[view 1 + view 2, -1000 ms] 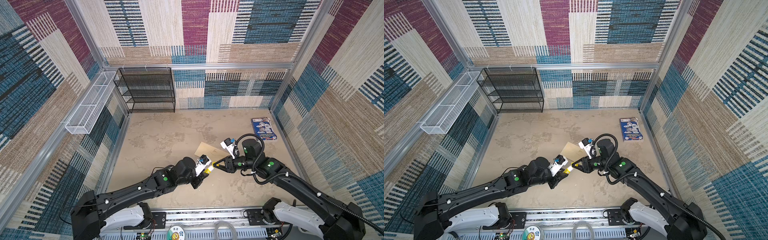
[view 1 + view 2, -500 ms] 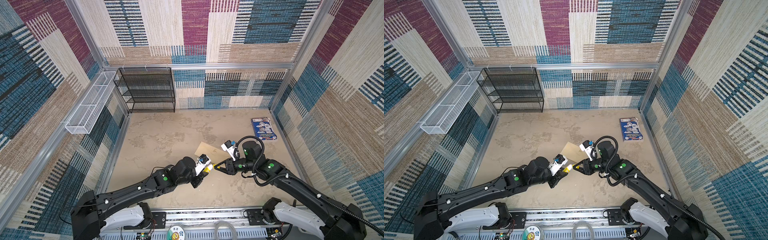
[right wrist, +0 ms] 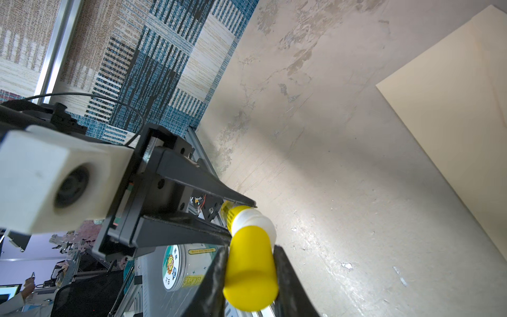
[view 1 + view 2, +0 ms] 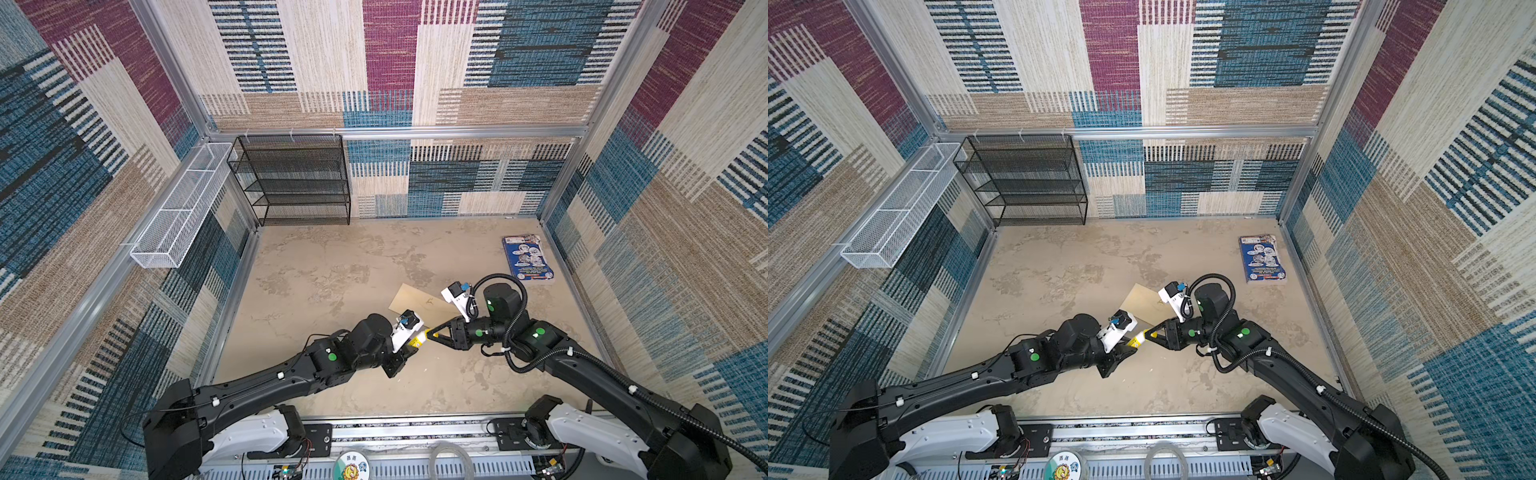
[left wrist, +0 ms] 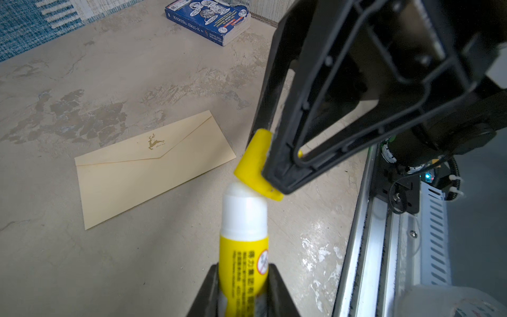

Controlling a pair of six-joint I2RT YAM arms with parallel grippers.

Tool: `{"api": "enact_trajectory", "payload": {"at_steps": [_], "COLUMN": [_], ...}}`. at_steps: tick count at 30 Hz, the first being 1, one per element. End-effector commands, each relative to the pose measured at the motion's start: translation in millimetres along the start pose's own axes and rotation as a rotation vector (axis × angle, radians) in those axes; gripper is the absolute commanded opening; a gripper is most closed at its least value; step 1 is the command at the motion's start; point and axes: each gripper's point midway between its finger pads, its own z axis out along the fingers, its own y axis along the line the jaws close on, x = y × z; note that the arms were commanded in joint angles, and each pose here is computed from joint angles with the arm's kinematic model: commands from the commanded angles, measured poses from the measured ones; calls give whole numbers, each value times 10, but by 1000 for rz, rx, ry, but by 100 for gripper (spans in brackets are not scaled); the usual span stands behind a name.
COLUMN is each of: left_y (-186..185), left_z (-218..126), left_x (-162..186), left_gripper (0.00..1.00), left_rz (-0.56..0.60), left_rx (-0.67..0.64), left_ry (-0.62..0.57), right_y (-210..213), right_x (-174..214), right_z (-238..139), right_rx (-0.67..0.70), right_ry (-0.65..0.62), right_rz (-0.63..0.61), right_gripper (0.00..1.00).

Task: Place the letter into the envelope and seal it
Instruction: 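Lift the yellow cap with the right gripper onto the glue stick's white tip, then press the yellow cap down over the glue stick tip with the right gripper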

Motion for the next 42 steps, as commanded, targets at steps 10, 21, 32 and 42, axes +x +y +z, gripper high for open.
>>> {"api": "enact_trajectory", "payload": {"at_steps": [10,21,32,42], "left_y": [-146,-224,-156,-214], "left_z": [-40,-58,-112,-194], "left_x": [-116,-172,-434,-602], "left_gripper": [0,0,0,0], "left_rz": [42,98,93,81], "left_rx": [83,118,71,104], "left_ry": [-53,-79,-212,-317], "right_y": [75,99,133,179], "right_x": [-36,139,262,338], "right_z": [30,62,30,9], "right_rx": [-57,-114,-165,-222], "right_ry": [-11,62,50,36], "right_rz": [-19,-39,-17,-23], "right_gripper": [29,29,29,29]}}
